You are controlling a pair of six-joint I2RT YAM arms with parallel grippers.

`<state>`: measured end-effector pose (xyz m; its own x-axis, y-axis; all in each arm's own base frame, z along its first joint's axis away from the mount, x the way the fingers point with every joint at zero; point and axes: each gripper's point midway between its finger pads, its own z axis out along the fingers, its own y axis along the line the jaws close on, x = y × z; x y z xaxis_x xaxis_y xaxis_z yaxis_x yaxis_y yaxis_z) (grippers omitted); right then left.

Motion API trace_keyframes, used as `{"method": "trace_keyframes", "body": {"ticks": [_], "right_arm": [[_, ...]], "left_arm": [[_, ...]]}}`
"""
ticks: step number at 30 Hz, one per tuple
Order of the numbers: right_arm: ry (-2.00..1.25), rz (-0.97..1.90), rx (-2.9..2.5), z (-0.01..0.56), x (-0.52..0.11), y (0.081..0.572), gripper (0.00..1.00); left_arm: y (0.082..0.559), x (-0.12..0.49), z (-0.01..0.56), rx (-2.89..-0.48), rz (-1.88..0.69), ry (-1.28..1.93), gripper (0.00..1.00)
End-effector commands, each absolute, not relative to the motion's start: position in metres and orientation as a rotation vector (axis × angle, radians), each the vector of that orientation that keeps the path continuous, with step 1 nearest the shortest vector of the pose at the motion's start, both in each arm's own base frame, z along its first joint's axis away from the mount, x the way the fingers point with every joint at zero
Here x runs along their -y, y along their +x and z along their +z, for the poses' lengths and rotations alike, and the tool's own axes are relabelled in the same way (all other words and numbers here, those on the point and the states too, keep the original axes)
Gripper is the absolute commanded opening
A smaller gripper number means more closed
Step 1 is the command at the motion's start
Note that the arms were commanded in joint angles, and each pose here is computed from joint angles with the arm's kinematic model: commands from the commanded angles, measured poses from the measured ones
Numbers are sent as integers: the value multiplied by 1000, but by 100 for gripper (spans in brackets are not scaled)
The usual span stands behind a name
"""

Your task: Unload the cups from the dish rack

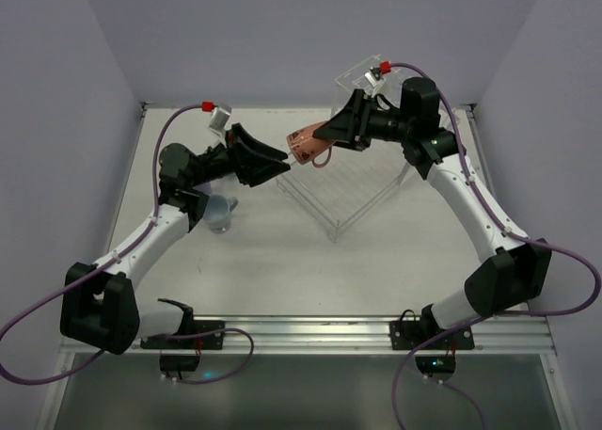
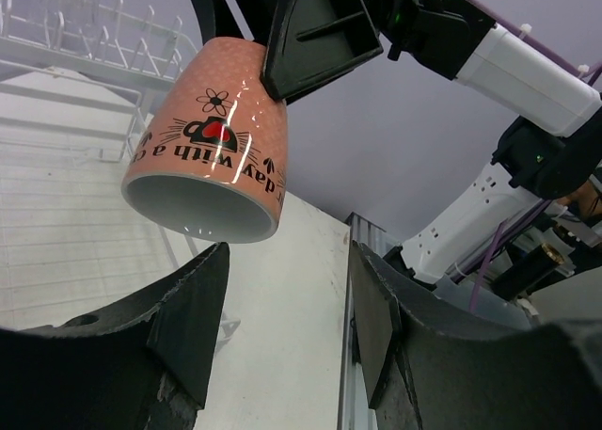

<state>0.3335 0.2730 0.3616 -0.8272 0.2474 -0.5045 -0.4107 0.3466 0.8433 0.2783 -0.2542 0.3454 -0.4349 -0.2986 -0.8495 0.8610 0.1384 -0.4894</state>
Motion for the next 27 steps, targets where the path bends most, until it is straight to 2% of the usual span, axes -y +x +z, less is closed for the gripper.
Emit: {"method": "trace_keyframes", "body": {"ticks": [1, 27], "right_arm": [[-221, 1608, -1922, 402, -274, 318, 0], [-277, 1661, -1908, 399, -294, 311, 0]], "left_arm": [[274, 256, 365, -1346, -1497, 612, 58], [283, 283, 398, -1235, -1559, 579, 59]]}}
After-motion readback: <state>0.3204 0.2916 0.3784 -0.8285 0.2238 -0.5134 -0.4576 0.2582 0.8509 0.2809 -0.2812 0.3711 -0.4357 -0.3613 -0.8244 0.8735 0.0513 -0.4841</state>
